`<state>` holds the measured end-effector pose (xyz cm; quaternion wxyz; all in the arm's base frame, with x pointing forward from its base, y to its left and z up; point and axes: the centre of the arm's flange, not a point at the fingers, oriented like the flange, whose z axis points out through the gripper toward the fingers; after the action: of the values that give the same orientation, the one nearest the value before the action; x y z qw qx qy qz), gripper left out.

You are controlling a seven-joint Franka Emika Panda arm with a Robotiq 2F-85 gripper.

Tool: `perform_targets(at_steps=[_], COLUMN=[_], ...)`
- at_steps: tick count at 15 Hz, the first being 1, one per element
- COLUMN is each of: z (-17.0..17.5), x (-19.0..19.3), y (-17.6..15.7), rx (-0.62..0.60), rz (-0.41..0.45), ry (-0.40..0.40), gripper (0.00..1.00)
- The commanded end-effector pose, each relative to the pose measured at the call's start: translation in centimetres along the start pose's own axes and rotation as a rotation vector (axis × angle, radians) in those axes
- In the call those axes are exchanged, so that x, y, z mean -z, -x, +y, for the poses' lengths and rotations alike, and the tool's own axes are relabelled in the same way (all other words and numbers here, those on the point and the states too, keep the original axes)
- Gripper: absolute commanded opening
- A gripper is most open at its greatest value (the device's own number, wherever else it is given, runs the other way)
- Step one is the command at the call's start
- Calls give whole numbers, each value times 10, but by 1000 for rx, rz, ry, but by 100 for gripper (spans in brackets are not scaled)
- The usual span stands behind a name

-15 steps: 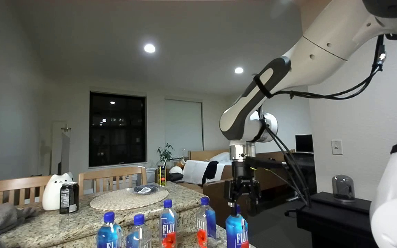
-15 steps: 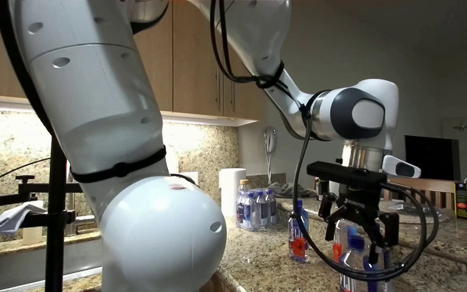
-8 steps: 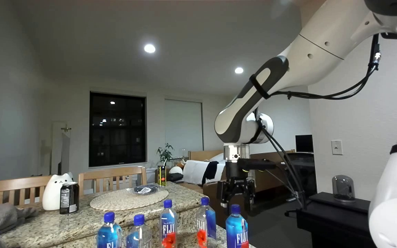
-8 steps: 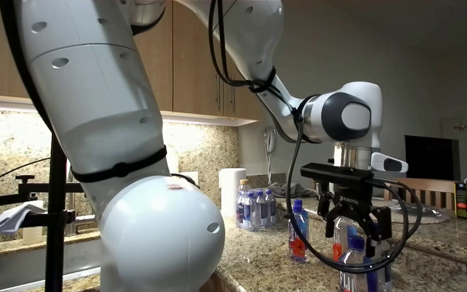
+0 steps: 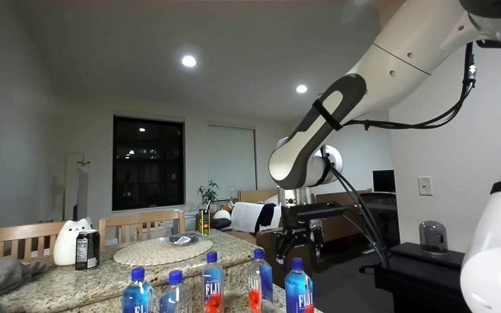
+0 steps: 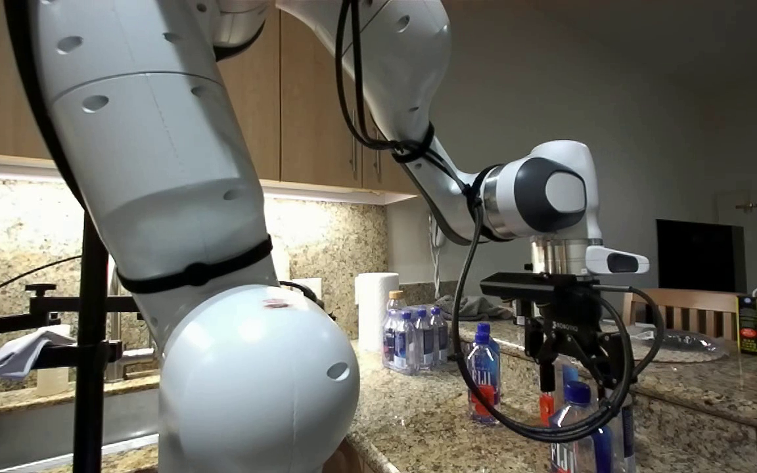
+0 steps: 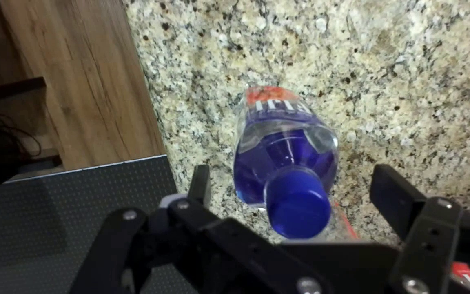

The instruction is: Line up the empty water bottles

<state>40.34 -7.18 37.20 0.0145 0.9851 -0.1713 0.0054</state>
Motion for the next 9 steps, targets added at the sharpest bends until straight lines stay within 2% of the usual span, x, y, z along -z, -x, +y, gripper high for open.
perform_targets(at_steps=[1,3,4,5,9], z=[-3,-3,-2,-3,-4], x=[-10,-13,-14,-15,-17], y=[3,2,1,1,1], rx=[-46,-55,-57,-58,-60], rz=[-1,-5,-5,-6,-10], ry=[25,20,22,24,37], gripper=[100,100,75,73,47])
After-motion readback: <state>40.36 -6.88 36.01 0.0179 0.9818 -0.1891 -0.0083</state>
